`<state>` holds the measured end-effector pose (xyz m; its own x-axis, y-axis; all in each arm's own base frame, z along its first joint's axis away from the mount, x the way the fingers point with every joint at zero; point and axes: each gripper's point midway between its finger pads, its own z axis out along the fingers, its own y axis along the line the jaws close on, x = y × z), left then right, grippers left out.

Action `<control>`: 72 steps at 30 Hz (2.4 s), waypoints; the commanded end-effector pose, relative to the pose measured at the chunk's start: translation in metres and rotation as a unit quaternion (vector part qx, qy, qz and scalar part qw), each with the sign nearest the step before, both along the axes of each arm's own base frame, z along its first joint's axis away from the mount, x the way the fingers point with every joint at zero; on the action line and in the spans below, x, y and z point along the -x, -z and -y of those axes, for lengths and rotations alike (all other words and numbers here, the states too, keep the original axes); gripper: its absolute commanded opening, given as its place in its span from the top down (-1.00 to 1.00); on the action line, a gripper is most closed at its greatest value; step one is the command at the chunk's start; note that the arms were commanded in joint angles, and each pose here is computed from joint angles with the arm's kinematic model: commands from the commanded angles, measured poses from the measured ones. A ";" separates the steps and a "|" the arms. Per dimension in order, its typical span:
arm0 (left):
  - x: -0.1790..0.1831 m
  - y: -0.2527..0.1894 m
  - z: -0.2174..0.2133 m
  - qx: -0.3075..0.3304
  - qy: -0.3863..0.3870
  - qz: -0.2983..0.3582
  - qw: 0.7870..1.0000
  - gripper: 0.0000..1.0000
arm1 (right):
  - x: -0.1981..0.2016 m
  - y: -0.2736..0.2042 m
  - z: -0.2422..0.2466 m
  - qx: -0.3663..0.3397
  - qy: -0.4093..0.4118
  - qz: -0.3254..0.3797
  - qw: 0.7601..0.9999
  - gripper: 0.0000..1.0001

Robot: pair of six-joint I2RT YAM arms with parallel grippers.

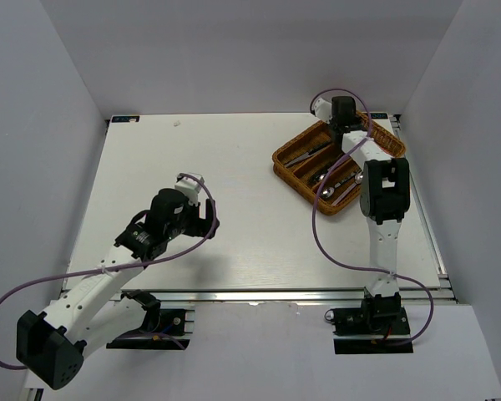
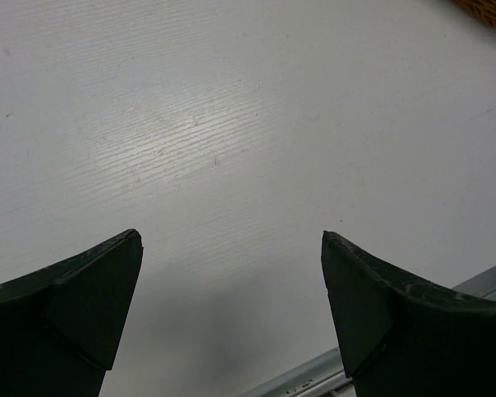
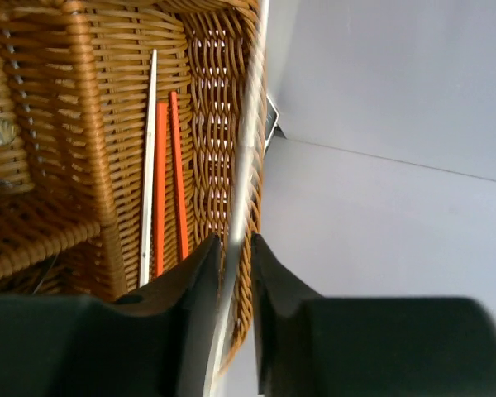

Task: Sort the eating utensils into containers

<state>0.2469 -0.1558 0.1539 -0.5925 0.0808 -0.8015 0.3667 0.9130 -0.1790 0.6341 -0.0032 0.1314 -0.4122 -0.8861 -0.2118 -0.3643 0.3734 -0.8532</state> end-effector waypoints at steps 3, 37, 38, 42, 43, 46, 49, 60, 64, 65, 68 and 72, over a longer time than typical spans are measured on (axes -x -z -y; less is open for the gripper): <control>0.000 0.002 0.003 -0.003 0.010 -0.002 1.000 -0.96 | -0.018 -0.019 0.007 -0.019 0.004 0.051 0.999 0.34; -0.023 -0.145 -0.156 -0.055 -0.427 0.196 0.881 -0.96 | 0.356 -0.226 -0.054 -0.620 0.018 0.185 0.763 -0.79; -0.021 -0.149 -0.160 -0.046 -0.440 0.203 0.874 -0.96 | 0.364 -0.213 -0.053 -0.623 0.030 0.174 0.762 -0.79; -0.014 -0.165 -0.167 -0.026 -0.457 0.217 0.862 -0.96 | 0.389 -0.194 -0.037 -0.607 0.063 0.183 0.771 -0.79; -0.012 -0.171 -0.168 -0.019 -0.458 0.222 0.861 -0.96 | 0.394 -0.191 -0.035 -0.605 0.065 0.183 0.773 -0.79; -0.004 -0.182 -0.173 -0.009 -0.459 0.237 0.856 -0.96 | 0.403 -0.174 -0.039 -0.603 0.067 0.154 0.779 -0.79; 0.000 -0.183 -0.179 -0.011 -0.463 0.246 0.851 -0.96 | 0.408 -0.166 -0.040 -0.602 0.068 0.144 0.782 -0.79; 0.006 -0.166 -0.186 -0.027 -0.467 0.251 0.848 -0.96 | 0.412 -0.156 -0.049 -0.612 0.050 0.131 0.778 -0.79; 0.004 -0.162 -0.183 -0.029 -0.459 0.250 0.852 -0.96 | 0.411 -0.152 -0.047 -0.610 0.054 0.131 0.780 -0.79; 0.004 -0.161 -0.182 -0.029 -0.457 0.249 0.853 -0.96 | 0.410 -0.149 -0.047 -0.610 0.056 0.129 0.780 -0.79; 0.002 -0.156 -0.180 -0.032 -0.454 0.247 0.856 -0.96 | 0.408 -0.145 -0.049 -0.611 0.055 0.124 0.780 -0.79; 0.000 -0.151 -0.178 -0.036 -0.446 0.244 0.860 -0.96 | 0.407 -0.143 -0.048 -0.610 0.059 0.124 0.780 -0.79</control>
